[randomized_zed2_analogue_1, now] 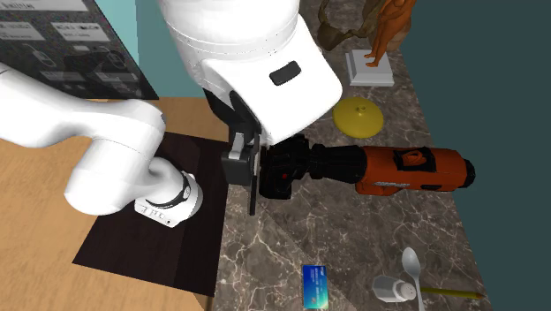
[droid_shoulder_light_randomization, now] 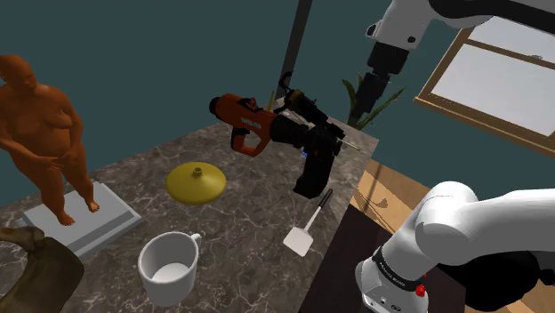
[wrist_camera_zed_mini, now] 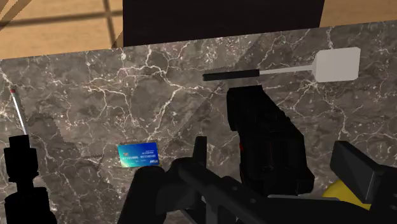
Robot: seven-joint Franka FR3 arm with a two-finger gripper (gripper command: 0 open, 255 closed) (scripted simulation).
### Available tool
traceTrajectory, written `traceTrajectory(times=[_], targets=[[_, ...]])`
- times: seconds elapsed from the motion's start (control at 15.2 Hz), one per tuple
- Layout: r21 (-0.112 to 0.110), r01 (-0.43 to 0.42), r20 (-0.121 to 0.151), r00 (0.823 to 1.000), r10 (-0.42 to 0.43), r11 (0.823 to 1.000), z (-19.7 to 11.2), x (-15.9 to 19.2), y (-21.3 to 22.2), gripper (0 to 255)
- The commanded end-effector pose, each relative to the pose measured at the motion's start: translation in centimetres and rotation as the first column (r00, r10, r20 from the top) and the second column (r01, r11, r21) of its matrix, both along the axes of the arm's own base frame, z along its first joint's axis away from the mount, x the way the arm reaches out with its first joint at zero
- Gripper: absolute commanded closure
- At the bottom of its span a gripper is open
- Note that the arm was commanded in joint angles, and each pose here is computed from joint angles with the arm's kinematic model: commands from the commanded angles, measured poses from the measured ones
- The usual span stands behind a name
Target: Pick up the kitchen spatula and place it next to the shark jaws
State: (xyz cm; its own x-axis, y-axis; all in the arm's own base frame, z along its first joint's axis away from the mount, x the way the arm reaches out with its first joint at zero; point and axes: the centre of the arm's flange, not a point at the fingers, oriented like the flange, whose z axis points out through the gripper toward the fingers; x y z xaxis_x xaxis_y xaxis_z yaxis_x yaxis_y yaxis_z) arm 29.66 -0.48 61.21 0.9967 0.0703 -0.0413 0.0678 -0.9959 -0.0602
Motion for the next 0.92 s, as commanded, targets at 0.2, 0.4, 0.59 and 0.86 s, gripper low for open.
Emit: traceTrajectory(times=[0.2,0.4,0.59,0.86], targets=[[-0.018,0.220,0.010,0.975,-0.220,0.975,-3.4,-2.0,1.3,0],[-0.033,0.430,0.023,0.903,-0.430,0.902,-6.8,-3.6,2.9,0],[-0.045,0.619,0.040,0.786,-0.617,0.784,-10.3,-4.8,4.8,0],[-0.054,0.821,0.065,0.571,-0.819,0.568,-15.0,-5.6,7.5,0]])
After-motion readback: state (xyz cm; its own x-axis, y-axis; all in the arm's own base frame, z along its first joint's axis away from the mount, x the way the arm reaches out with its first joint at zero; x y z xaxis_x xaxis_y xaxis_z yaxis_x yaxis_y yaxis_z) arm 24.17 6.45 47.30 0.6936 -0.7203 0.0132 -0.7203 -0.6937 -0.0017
